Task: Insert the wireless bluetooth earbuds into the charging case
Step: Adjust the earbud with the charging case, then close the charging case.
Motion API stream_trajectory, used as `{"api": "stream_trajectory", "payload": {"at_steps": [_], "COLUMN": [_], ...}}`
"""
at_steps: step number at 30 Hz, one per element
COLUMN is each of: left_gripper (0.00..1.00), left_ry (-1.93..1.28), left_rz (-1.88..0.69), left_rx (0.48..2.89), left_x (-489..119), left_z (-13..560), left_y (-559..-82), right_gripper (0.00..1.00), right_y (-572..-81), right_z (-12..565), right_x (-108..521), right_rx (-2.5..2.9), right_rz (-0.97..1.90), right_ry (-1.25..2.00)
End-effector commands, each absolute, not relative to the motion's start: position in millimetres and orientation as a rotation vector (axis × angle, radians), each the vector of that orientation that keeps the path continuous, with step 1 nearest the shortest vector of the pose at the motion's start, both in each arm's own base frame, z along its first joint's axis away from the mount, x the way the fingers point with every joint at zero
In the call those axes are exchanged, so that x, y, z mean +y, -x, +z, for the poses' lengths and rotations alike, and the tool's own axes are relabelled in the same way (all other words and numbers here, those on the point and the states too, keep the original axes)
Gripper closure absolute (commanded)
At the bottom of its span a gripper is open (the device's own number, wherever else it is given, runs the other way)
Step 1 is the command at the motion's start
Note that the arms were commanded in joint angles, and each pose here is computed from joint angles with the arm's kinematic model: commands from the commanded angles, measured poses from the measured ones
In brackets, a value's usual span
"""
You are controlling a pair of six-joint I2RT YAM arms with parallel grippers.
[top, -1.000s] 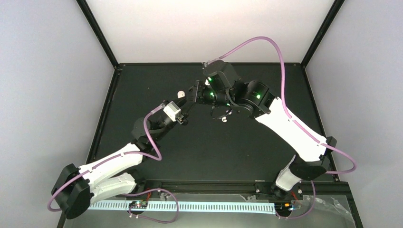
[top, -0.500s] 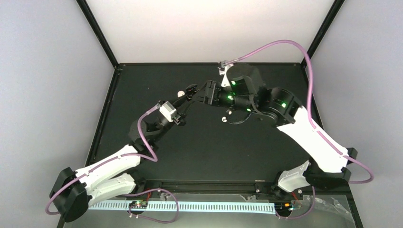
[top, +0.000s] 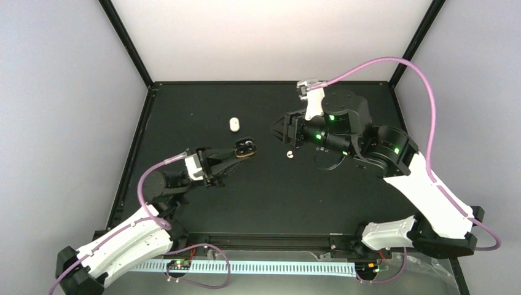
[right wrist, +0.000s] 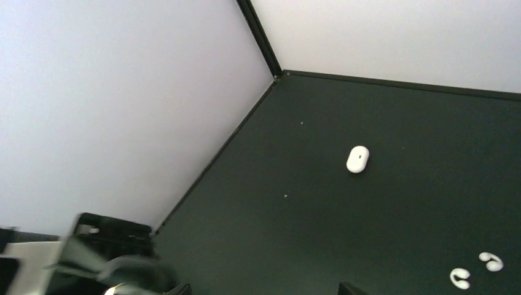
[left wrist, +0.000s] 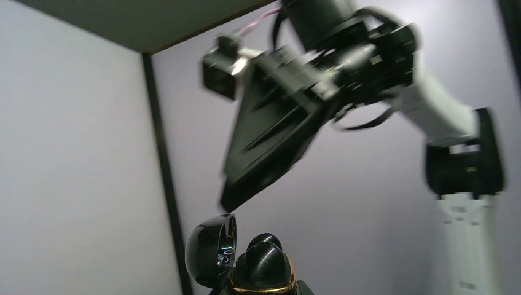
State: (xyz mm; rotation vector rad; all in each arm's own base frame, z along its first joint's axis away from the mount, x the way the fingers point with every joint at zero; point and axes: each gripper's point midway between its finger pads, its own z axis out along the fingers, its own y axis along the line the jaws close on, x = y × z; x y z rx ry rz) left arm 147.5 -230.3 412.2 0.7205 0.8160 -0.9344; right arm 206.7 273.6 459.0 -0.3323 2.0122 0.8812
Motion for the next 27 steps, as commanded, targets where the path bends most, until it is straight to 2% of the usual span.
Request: {"api": "stream_trajectory", "payload": {"at_steps": [1,13,21,27], "left_gripper": [0.98,0.99,0.99,0.99], "left_ry": [-0.871,-0.9,-0.893,-0.889], "left_rz": [-1.114,-1.061,-1.042,-1.03], "left_rx": [0.766,0.775,0.768,0.773], "left_x": [-233.0,-233.7,-234.8,-236.5], "left_z": [410.0,414.6,419.6,419.5], "left_y": [-103.4,-104.7,-108.2,-112.0], "right_gripper": [0.39,0.4,0.41,0.42], "right_y": [-206.6,-173.7,-155.8,-157.6], "right_z": [440.5,431.6,414.1,416.0], "right_x": [298.3,331.4,335.0,324.1], "right_rx": [2.033,2.024,2.065,2.057], "right_rz": [0.812,1.009,1.013,0.983], "right_ry": [0.571,0.822,0.914,0.867]}}
